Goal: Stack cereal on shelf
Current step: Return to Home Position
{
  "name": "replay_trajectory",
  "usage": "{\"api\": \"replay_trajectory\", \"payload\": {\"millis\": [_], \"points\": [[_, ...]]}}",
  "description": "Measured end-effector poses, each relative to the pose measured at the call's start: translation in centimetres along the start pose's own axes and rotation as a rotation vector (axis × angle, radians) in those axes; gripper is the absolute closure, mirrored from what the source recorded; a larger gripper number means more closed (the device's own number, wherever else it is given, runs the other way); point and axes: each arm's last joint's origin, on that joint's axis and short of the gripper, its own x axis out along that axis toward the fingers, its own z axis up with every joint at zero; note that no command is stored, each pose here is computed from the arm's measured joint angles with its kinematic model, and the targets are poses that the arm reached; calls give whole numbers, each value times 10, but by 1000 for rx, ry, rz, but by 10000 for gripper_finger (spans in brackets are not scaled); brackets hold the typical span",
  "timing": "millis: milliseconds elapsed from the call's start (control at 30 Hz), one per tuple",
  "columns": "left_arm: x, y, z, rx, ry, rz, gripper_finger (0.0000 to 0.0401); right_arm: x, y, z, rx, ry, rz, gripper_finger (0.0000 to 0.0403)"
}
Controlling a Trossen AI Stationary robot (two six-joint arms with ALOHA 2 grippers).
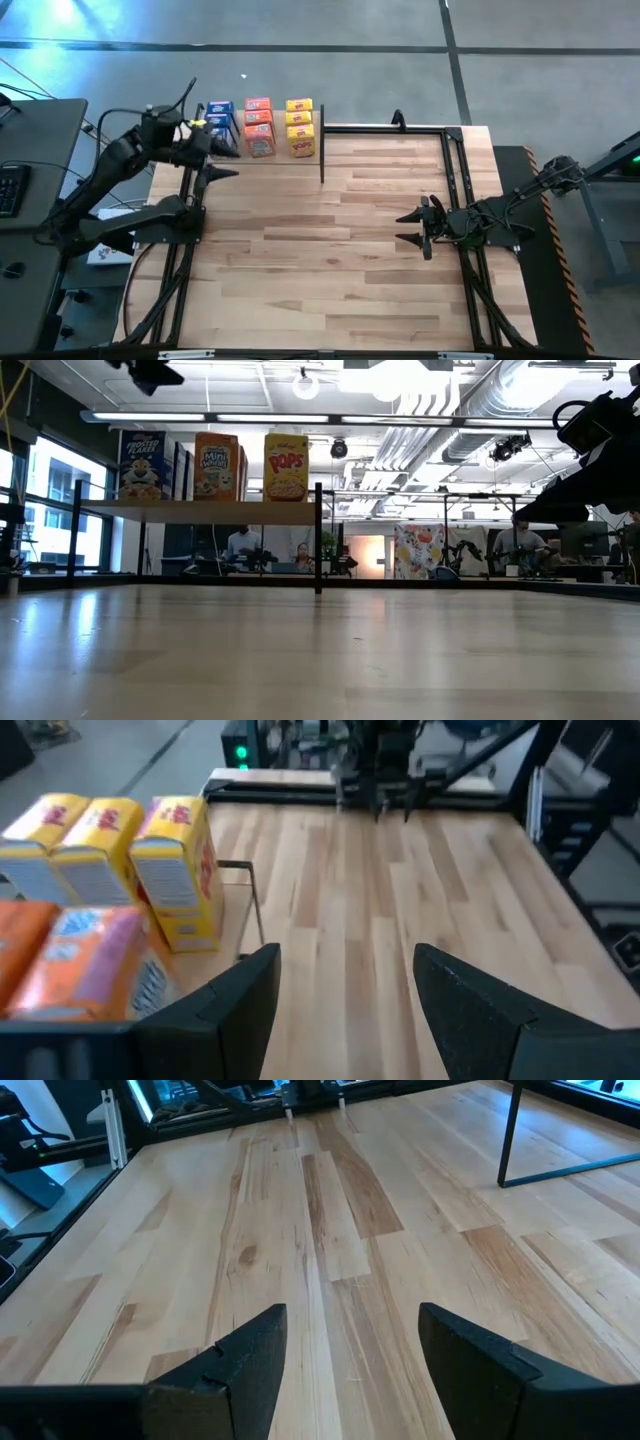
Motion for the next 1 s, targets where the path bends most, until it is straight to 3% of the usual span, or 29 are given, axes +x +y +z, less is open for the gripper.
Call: {"api": "replay_trajectory", "payload": {"millis": [433,1000], "points": [[4,-30,-64,-35,-363,0,180,0,0,0,0,0,0,182],[58,-40,-110,-48,-514,-78,180,0,0,0,0,0,0,182]]}}
